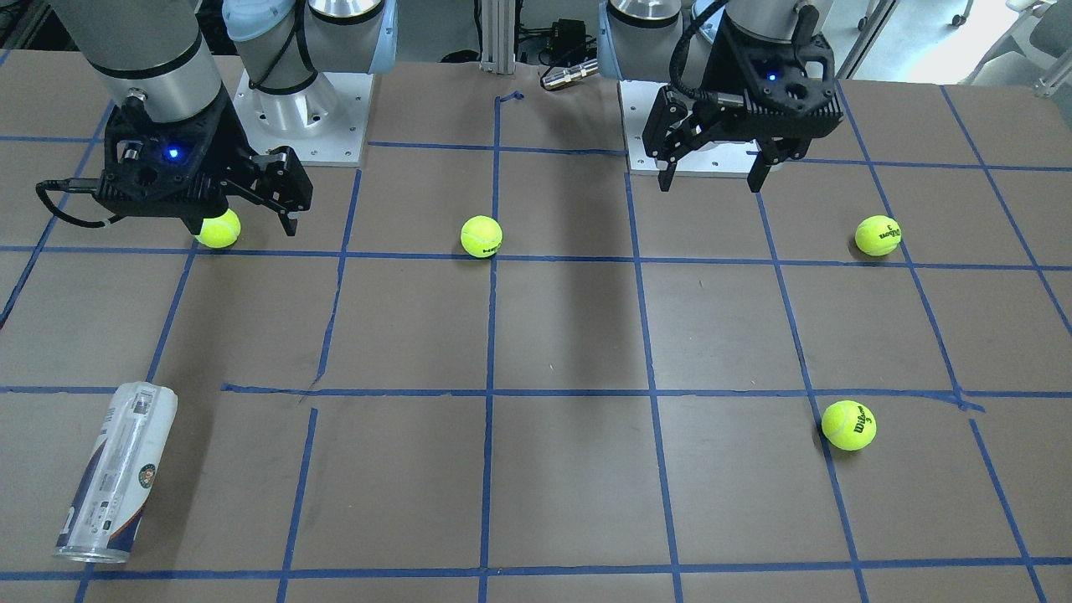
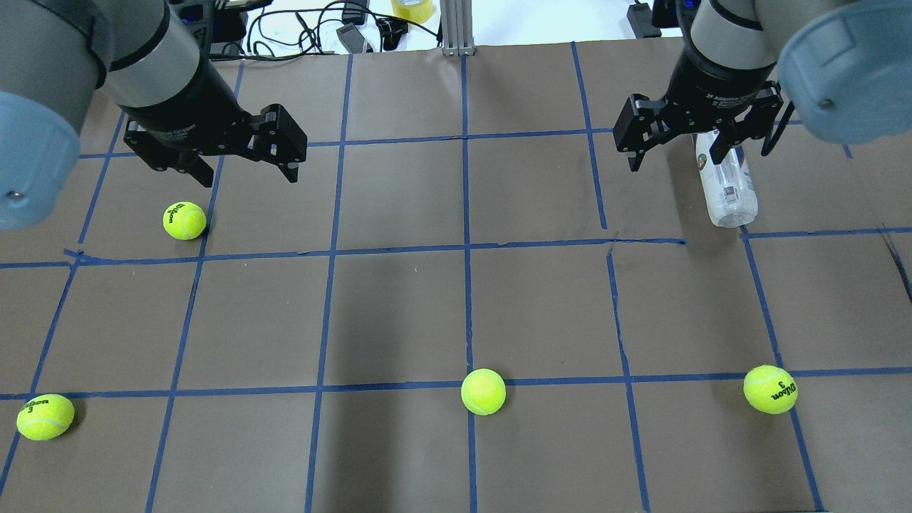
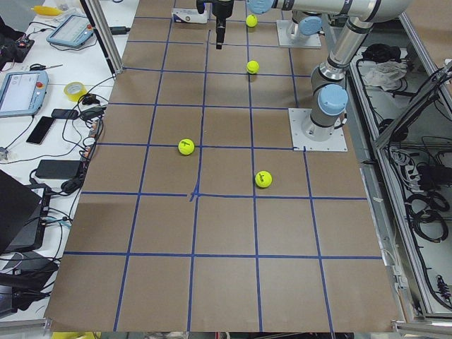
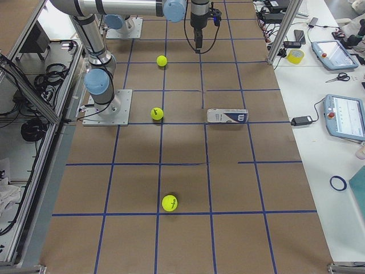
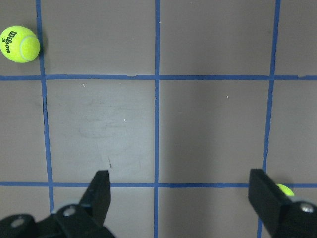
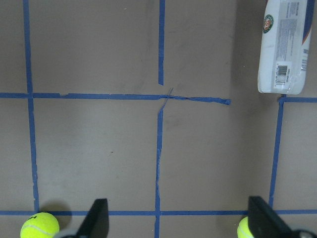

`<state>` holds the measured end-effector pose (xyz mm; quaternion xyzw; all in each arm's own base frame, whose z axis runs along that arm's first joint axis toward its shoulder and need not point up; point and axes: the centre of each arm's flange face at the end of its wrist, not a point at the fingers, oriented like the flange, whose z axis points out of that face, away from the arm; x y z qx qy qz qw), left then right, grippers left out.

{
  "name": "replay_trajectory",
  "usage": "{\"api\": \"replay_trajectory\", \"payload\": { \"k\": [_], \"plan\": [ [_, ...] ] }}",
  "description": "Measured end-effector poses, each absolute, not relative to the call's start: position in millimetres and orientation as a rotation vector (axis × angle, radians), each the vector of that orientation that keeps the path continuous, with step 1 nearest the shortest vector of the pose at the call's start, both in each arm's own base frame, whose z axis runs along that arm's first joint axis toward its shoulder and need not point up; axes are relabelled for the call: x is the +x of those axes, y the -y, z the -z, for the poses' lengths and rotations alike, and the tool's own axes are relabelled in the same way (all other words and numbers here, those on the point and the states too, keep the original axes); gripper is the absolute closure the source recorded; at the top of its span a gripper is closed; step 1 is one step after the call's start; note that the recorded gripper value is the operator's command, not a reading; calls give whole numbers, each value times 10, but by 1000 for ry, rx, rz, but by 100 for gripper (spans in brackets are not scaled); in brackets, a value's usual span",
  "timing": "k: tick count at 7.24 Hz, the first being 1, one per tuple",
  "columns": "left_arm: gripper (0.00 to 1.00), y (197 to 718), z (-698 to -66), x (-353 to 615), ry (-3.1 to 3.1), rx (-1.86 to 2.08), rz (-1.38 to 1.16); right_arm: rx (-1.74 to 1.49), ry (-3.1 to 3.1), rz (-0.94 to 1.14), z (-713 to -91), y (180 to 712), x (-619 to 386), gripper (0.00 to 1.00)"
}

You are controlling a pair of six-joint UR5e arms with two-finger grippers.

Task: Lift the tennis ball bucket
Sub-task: 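Lower the right gripper around the clear Wilson tennis ball can and close it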

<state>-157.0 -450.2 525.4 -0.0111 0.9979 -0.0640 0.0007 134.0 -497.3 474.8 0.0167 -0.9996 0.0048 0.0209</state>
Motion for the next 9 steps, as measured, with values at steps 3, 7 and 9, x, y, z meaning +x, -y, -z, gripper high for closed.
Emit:
{"api": "replay_trajectory", "payload": {
  "k": [3,7,9],
  "plan": [
    [0,4355,-5269,-1607,-3130,-19,185,66,3126,8,-4712,4962,1360,0],
    [0,4333,-4831,-1663,-3135,2,0,47,3134,-23,-4752,4997,1314,0],
    [0,4456,-4892,-1638,-3140,-18,46,35,3122,-5,-4678,5056,1226,0]
  ]
}}
